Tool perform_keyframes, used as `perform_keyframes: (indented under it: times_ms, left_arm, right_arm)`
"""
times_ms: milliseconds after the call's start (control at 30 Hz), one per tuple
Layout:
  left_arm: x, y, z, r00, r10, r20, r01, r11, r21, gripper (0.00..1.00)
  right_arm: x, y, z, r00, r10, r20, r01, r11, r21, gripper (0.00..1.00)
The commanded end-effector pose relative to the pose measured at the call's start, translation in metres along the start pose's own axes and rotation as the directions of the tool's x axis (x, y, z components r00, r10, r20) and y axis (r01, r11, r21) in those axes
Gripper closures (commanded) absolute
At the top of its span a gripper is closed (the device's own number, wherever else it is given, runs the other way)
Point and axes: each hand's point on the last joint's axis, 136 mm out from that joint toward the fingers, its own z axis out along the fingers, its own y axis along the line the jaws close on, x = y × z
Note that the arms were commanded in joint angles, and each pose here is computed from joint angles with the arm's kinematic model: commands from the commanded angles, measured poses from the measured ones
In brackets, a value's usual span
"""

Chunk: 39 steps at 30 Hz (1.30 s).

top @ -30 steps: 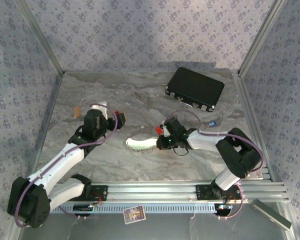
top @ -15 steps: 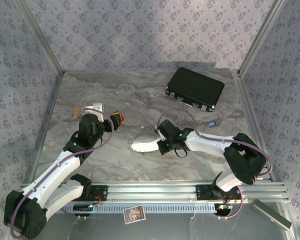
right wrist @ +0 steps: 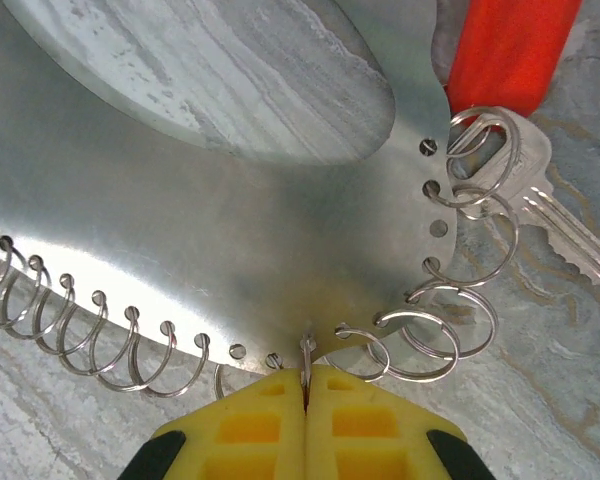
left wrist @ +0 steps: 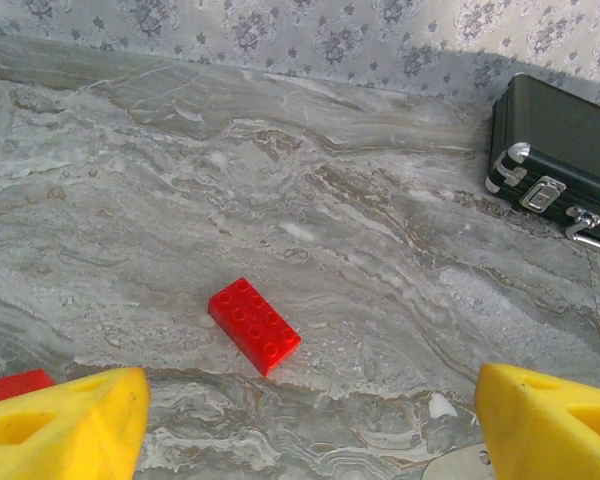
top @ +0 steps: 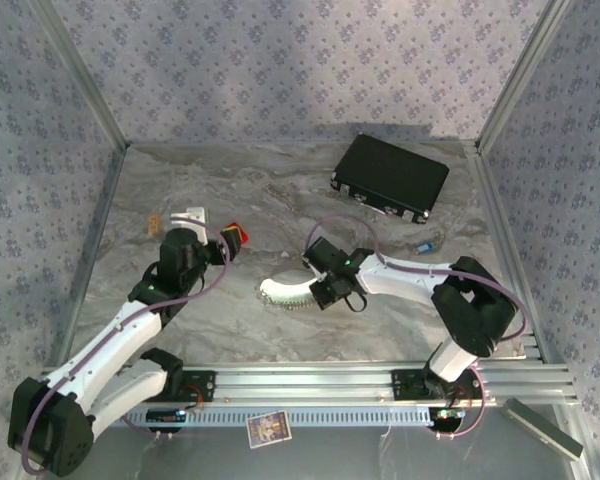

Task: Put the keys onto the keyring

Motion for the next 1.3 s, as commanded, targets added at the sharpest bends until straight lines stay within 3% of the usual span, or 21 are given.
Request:
perform_keyframes:
  times_ms: [0, 167, 500, 700, 900, 1067, 1267]
  left_arm:
    - [-0.001, 0.000, -0.001, 1.000, 0.004, 0.012, -0.004, 1.000, -0.001, 0.16]
    - [-0.001, 0.001, -0.001, 1.000, 0.007, 0.014, -0.007, 1.000, -0.005, 0.16]
    - [-0.001, 0.000, 0.000, 1.000, 0.011, 0.013, -0.011, 1.000, -0.005, 0.16]
    - [-0.002, 0.000, 0.000, 1.000, 0.013, 0.015, -0.013, 1.000, -0.005, 0.16]
    - [-0.003, 0.000, -0.001, 1.000, 0.014, 0.017, -0.014, 1.000, -0.006, 0.16]
    - [-0.005, -0.005, -0.002, 0.999, 0.034, 0.025, -0.034, 0.999, 0.025, 0.18]
    - [-0.014, -0.030, -0.007, 0.994, 0.100, 0.040, -0.105, 0.983, 0.148, 0.21]
  right_arm:
    - [0.001, -0.001, 0.002, 0.999, -0.012, -0.040, 0.012, 1.000, 0.019, 1.00]
    - [-0.001, 0.000, 0.006, 0.999, -0.008, -0.047, 0.009, 1.000, 0.011, 1.00]
    - [-0.007, -0.002, 0.008, 0.999, 0.002, -0.047, -0.002, 1.000, 0.009, 0.89]
    - [-0.009, -0.001, 0.009, 0.999, 0.002, -0.046, -0.002, 1.000, 0.003, 0.89]
    - [-0.013, -0.003, 0.003, 1.000, -0.002, -0.023, 0.002, 1.000, 0.015, 0.98]
    - [-0.026, -0.009, -0.013, 0.998, -0.029, 0.062, 0.026, 0.999, 0.047, 1.00]
    - [-0.066, -0.009, -0.053, 0.948, -0.156, 0.277, 0.139, 0.987, 0.081, 1.00]
